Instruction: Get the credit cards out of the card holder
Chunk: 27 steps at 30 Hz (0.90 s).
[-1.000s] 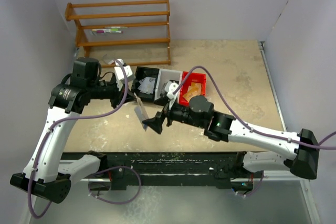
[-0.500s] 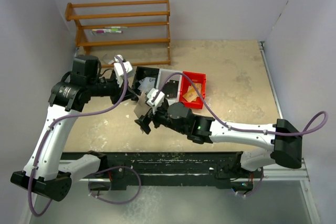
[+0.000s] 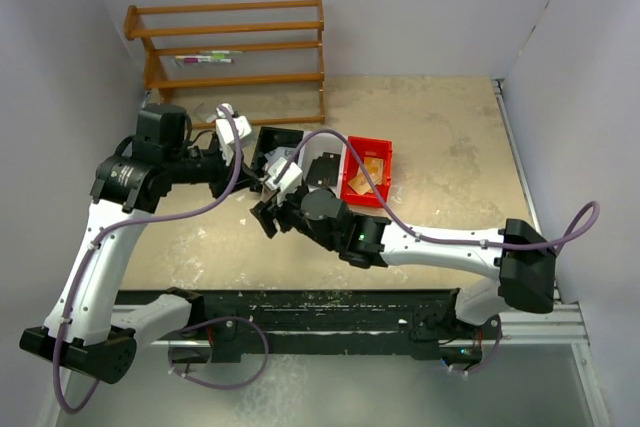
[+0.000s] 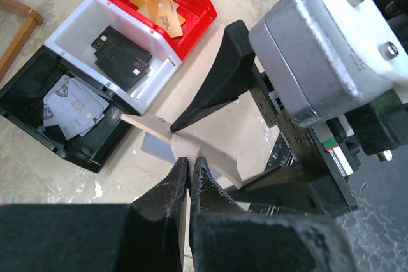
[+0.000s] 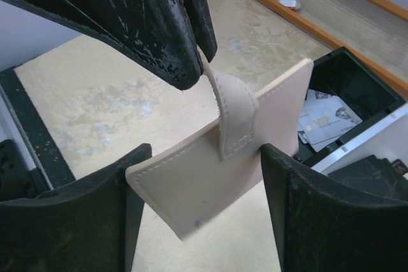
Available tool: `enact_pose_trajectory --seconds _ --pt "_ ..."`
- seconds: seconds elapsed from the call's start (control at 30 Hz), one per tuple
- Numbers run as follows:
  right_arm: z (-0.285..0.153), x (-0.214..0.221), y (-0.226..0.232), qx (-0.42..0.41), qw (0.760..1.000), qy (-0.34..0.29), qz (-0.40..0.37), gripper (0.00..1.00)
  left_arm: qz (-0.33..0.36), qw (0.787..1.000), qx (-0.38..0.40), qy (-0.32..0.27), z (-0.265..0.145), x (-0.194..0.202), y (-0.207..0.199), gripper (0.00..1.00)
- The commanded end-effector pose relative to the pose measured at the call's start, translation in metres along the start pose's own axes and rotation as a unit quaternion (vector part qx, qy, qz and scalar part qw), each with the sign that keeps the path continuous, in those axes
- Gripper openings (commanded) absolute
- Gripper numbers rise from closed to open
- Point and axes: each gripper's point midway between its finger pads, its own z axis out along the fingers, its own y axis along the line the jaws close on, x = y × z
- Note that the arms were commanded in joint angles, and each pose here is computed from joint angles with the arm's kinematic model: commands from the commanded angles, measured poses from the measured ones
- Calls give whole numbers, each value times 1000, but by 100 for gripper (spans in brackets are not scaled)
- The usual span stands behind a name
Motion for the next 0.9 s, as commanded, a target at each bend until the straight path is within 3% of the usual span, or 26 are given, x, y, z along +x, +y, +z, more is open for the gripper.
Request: enact_pose_trajectory --seconds 0.0,0.1,0.27,0.3,0.4,0.5,0.6,0.73,0.87 --pt "-2 -32 -16 46 998 -47 13 64 25 999 -9 -31 -12 -23 -4 0" --pt "-8 -33 -22 57 997 -56 14 47 24 999 -13 -27 -11 -21 -1 0" --pt "-19 -30 -26 57 996 -59 16 3 25 999 -14 -28 -10 -21 0 0" --pt "-22 -29 -24 49 997 -57 19 0 26 999 -14 -27 -10 -21 0 0" --pt "-27 -29 -12 8 998 -50 21 0 30 999 -12 -24 -10 -19 -1 11" --pt "-35 -32 -3 -38 998 -39 16 0 46 999 -6 -17 -11 -13 -3 52" --pt "-45 -30 7 -118 993 -14 26 0 65 998 9 -8 -9 -1 -9 74" --pt "-66 -48 16 -253 966 4 54 0 89 994 59 -6 -8 13 -27 86" --pt "-81 -48 25 -326 943 37 48 0 86 990 109 -11 -7 20 -45 87"
